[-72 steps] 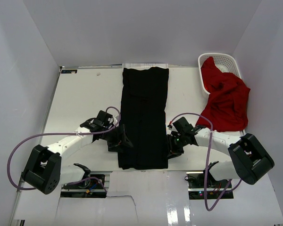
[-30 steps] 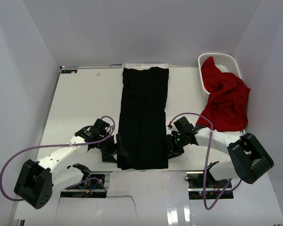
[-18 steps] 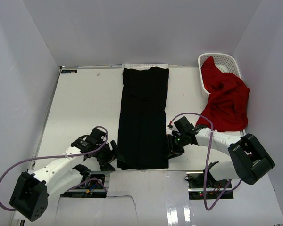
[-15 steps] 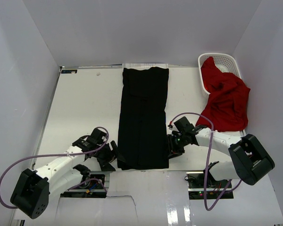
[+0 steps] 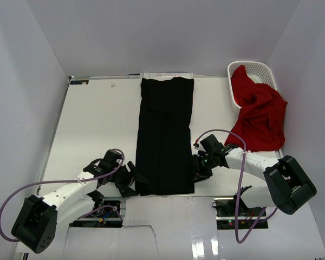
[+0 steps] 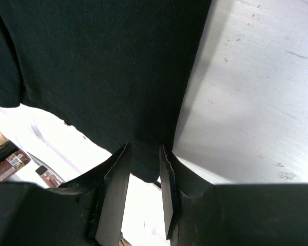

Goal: Fold and stack the t-shirts
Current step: Grab the bottom of the folded rectangular tshirt with both arms, then fold the folded rectangular tshirt in 1/3 of the way

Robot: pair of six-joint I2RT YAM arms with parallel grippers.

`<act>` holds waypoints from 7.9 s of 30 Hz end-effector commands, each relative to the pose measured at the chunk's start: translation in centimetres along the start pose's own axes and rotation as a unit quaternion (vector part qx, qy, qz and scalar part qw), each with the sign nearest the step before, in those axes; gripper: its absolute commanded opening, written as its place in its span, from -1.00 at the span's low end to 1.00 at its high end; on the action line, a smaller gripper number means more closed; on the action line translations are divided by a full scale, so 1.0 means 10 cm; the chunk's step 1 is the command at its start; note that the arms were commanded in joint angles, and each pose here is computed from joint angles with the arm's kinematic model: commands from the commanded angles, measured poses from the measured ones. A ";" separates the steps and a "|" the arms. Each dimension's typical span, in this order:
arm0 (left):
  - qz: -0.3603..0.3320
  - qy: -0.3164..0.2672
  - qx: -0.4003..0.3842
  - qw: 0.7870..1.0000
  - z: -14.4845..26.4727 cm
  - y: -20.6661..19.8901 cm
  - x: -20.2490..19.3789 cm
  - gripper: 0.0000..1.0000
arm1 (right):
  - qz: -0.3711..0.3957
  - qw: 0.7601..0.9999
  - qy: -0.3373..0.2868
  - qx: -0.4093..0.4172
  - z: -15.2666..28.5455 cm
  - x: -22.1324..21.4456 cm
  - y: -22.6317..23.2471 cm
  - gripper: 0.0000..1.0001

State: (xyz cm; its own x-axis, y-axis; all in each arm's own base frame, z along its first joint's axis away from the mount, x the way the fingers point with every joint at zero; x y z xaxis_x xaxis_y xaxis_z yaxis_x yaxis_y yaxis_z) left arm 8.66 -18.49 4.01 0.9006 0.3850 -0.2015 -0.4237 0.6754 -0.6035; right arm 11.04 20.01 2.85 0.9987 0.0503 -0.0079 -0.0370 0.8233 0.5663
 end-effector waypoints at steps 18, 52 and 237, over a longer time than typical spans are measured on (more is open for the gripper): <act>-0.028 -0.033 0.060 0.997 0.00 0.18 0.12 -0.47 | -0.004 0.997 -0.011 -0.078 0.02 -0.03 -0.38 -0.29; -0.089 0.026 0.060 0.994 0.01 0.04 0.01 0.36 | -0.003 0.998 -0.041 -0.046 0.43 0.01 -0.02 -0.10; -0.188 -0.153 -0.025 0.970 0.08 -2.37 3.43 -1.00 | 0.015 0.985 -0.164 0.046 0.79 3.57 0.58 -0.85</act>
State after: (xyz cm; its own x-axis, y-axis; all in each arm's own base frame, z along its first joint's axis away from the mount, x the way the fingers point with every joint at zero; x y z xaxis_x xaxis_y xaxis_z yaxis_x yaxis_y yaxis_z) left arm 48.09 -21.16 9.74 0.9374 0.2862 0.1983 -0.1050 0.7753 -0.6228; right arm 45.45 21.98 11.07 0.9663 -0.1134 0.2309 -0.0539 0.7886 0.6125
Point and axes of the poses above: each gripper's point midway between its finger pads, its own z axis back along the fingers, its own y axis along the line the jaws close on, x = y × z, the point moved 1 cm from there along z, back along the fingers, and after that the axes turned 7 degrees about -z, right-handed, at the moved point
